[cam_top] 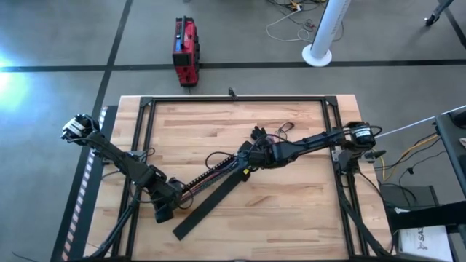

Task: Ziptie cables
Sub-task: Put the ziptied cable wires into the black cable duct

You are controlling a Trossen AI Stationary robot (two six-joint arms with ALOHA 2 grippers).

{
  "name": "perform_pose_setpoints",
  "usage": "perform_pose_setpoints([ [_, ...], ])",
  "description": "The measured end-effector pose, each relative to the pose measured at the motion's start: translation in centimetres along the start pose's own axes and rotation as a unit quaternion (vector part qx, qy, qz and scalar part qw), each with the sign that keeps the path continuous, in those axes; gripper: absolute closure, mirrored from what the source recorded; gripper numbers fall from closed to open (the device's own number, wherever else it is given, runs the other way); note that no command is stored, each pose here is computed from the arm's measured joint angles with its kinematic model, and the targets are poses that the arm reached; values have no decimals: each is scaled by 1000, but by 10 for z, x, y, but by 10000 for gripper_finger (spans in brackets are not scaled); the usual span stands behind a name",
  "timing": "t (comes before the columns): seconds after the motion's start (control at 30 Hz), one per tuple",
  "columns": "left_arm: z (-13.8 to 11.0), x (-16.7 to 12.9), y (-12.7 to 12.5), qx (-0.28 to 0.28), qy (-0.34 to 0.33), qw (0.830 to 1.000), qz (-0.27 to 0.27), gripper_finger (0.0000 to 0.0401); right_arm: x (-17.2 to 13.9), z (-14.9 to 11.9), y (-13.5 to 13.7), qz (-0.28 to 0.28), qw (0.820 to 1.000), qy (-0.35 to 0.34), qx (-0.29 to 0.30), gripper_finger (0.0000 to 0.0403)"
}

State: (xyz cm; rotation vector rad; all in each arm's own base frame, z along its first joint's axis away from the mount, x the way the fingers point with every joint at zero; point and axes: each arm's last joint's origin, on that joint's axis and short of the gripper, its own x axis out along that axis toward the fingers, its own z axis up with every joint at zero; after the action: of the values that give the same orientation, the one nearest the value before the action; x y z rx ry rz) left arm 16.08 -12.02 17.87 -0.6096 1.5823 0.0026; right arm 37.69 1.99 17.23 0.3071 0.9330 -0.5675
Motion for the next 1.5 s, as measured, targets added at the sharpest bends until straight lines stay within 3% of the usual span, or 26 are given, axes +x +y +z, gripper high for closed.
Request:
perform_pose_setpoints([
  [0.3, -1, -2, -2, 0, 13, 1000, -7, 399, 11, -2, 3, -10, 1000, -20, -2, 236],
  [0.57, -1, -2, -2, 0, 15, 1000, -9, 376, 37, -6, 9, -11, 999, -37, -3, 306],
  [0.87, 0, -2, -1, 8, -8, 1000, 6, 298, 54, -8, 12, 34, 999, -28, 0, 399],
  [1.23, 3, -3, 0, 13, -55, 998, 31, 183, 54, -9, 12, 34, 999, -23, -3, 402],
  [1.5, 0, -11, -2, 7, -24, 999, 33, 127, 54, -9, 12, 37, 999, -22, -2, 401],
])
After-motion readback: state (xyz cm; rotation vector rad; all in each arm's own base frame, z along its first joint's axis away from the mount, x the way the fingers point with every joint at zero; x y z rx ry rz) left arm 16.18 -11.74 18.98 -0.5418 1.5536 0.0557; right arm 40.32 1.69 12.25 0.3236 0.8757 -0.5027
